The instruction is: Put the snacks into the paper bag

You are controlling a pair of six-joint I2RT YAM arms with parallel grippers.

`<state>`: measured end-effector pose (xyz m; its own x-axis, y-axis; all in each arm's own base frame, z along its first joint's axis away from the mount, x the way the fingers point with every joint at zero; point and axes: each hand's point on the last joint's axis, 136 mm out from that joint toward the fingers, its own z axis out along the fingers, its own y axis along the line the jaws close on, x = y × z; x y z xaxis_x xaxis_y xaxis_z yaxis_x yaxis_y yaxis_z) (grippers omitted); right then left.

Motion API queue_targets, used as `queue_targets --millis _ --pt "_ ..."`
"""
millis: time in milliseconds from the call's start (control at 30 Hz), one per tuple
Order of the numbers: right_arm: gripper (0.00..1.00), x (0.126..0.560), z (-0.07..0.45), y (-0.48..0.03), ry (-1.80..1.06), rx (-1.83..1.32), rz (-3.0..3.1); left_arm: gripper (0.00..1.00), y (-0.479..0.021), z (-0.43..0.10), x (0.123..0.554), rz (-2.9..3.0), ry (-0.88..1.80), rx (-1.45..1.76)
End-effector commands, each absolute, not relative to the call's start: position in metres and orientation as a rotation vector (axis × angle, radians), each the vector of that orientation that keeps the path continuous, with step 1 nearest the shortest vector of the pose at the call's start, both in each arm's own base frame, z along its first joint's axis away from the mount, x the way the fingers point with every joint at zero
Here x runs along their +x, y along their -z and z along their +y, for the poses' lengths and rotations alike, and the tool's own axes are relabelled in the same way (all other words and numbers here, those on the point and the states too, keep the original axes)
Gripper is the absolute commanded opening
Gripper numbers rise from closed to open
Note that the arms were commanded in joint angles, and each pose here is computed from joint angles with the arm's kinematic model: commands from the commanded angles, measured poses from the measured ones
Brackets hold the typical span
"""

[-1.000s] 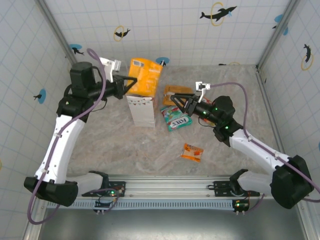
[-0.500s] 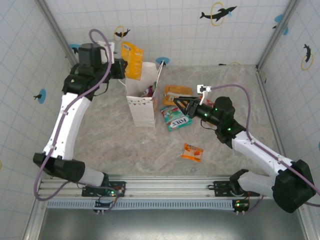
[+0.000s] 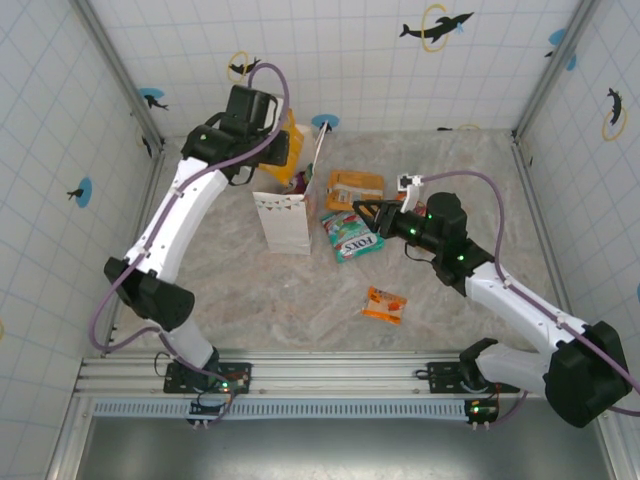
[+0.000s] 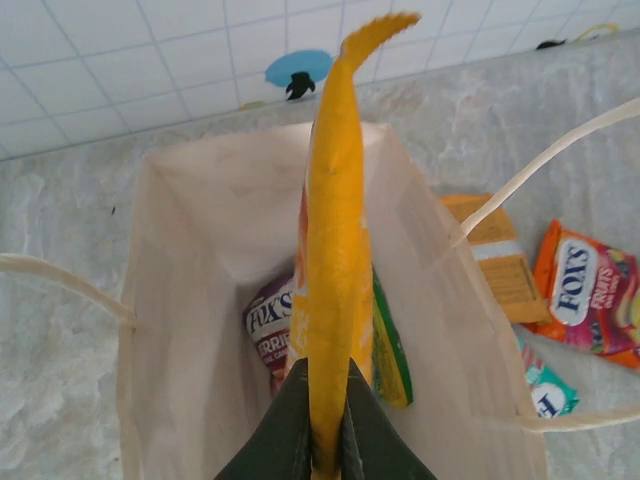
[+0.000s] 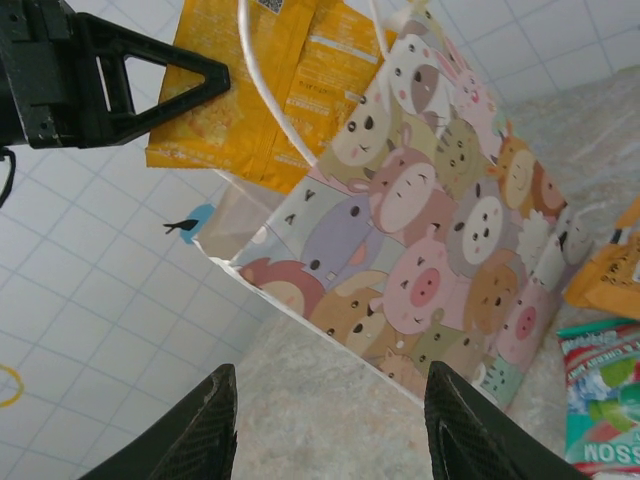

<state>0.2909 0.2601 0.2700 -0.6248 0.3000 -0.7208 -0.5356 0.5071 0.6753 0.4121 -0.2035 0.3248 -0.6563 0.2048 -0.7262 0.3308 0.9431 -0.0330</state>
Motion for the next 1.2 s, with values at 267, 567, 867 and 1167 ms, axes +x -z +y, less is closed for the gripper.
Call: queue_targets --millis 267,567,867,1167 --pt "0.51 0.289 0.249 -0.256 -1.201 -0.177 1.927 0.16 -0.312 -0.195 0.424 2.357 0.06 0.336" --pt "0.51 0.292 0.236 -0.247 -1.162 -0.121 1.963 0.46 -0.33 -0.209 0.42 2.322 0.193 0.312" --pt "0.51 0.291 0.215 -0.182 -0.965 0.022 2.263 0.51 -0.359 -0.234 0.387 2.206 0.51 0.375" --pt "0.53 0.319 0.198 -0.147 -0.866 -0.003 2.44 0.54 -0.35 -0.241 0.351 2.173 0.832 0.333"
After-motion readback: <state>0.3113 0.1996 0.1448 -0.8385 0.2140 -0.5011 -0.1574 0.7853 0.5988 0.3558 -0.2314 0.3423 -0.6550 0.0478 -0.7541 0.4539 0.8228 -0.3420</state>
